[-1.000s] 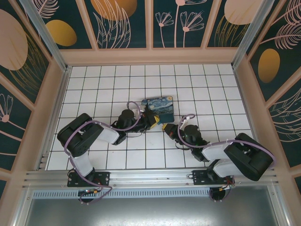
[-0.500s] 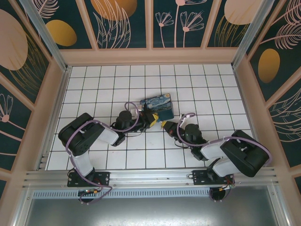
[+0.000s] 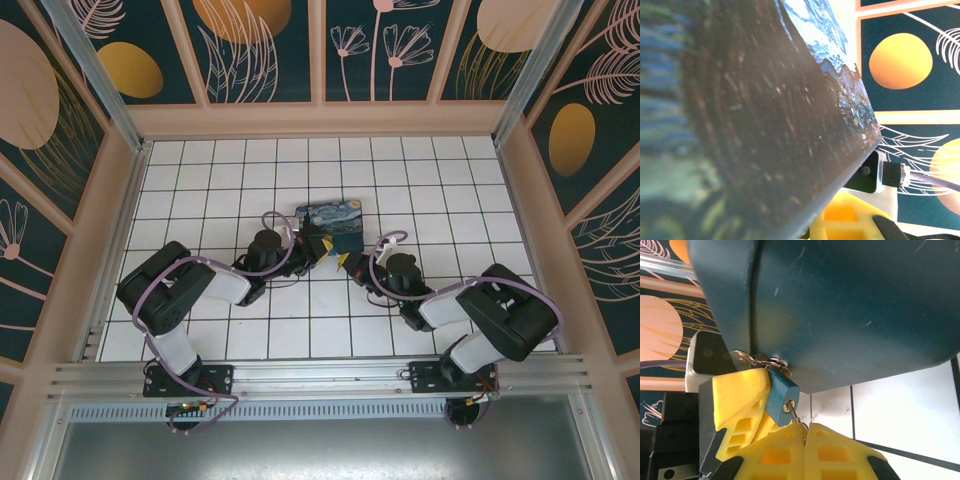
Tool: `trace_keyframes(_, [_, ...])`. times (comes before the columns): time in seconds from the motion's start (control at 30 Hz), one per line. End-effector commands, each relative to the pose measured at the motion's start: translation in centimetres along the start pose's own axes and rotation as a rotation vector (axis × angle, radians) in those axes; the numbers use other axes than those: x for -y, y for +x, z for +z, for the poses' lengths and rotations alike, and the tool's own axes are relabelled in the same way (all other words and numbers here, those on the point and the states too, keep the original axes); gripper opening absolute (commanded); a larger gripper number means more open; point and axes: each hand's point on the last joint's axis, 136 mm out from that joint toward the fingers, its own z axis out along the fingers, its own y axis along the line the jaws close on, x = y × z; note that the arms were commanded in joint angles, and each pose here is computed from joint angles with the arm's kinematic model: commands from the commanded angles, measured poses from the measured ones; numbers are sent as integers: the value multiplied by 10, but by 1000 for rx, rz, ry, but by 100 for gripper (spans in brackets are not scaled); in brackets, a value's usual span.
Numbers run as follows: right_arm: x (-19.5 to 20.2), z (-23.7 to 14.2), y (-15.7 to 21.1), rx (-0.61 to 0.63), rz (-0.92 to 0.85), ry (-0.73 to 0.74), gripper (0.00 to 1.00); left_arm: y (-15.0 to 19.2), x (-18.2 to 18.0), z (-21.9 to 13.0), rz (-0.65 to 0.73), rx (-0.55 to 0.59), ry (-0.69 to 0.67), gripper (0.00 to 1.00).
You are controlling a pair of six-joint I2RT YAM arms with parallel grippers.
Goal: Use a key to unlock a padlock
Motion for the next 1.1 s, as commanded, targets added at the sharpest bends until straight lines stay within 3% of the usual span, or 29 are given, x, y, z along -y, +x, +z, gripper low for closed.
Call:
trace_keyframes(0.0, [-64,4,-19,33,-46,-241,0,37,11,2,58,-163,23,0])
trace_keyframes(0.87, [-27,11,-21,-3,-122,-16,0,37,-9,0,113,-159,-69,0])
trace_keyframes(1.07, [-37,7,-17,-26,-103,-93,0,37,-10,0,109,-156,-72,0])
